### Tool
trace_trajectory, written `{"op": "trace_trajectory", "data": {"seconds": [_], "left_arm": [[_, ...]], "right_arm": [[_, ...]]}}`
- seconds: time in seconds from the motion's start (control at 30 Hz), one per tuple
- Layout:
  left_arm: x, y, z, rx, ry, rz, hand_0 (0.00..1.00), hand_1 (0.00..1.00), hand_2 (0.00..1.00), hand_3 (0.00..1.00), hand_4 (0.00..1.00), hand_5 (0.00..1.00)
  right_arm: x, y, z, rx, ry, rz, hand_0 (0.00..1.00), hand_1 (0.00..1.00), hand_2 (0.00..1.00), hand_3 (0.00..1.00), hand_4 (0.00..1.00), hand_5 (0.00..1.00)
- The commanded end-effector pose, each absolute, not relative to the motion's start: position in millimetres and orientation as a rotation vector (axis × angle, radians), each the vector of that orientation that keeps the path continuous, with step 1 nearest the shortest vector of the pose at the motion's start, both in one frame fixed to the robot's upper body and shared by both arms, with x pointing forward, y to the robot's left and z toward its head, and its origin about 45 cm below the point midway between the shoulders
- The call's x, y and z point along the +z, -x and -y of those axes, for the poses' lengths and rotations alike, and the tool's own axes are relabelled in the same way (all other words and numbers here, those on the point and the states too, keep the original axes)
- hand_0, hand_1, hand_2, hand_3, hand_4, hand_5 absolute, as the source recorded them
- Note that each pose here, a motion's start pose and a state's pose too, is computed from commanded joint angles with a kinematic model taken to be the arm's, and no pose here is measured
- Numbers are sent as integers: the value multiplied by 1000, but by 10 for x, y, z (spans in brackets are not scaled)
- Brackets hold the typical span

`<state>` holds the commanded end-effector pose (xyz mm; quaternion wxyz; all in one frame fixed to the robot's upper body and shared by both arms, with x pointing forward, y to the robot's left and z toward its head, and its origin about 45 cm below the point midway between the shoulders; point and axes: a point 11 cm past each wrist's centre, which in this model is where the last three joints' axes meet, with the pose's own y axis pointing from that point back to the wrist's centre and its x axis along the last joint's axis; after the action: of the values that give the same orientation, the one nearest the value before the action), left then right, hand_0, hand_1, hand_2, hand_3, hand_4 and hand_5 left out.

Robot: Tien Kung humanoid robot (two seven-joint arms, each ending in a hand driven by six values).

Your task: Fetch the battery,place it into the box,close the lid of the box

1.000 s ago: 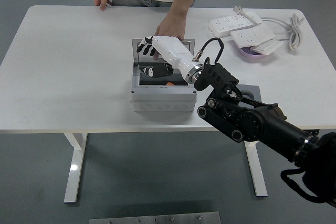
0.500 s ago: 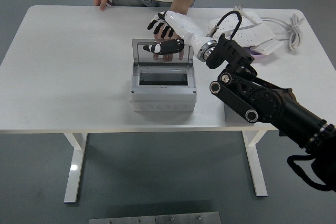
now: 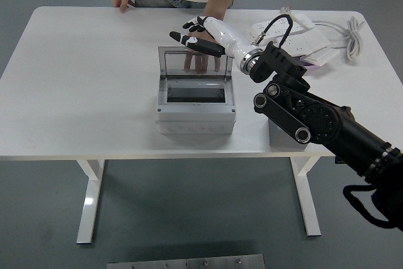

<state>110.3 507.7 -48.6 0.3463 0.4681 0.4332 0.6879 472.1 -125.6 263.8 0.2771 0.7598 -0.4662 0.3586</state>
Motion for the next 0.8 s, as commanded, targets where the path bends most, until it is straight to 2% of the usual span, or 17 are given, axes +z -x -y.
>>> {"op": "trace_trajectory", "data": {"seconds": [0.1,0.8], "left_arm": [[-482,-1117,-5080,1785,-1213,-1121,639,711,564,556,660,35],[-472,-1139,-5087,1786,-1212,-1114,639,711,561,555,663,34]], "right_arm": [[2607,-4719,1249,952,-2043,1253,998,918,884,965,998,998],[2126,-4583,1272,794,-2078,1193,998,918,881,955,998,998]]}}
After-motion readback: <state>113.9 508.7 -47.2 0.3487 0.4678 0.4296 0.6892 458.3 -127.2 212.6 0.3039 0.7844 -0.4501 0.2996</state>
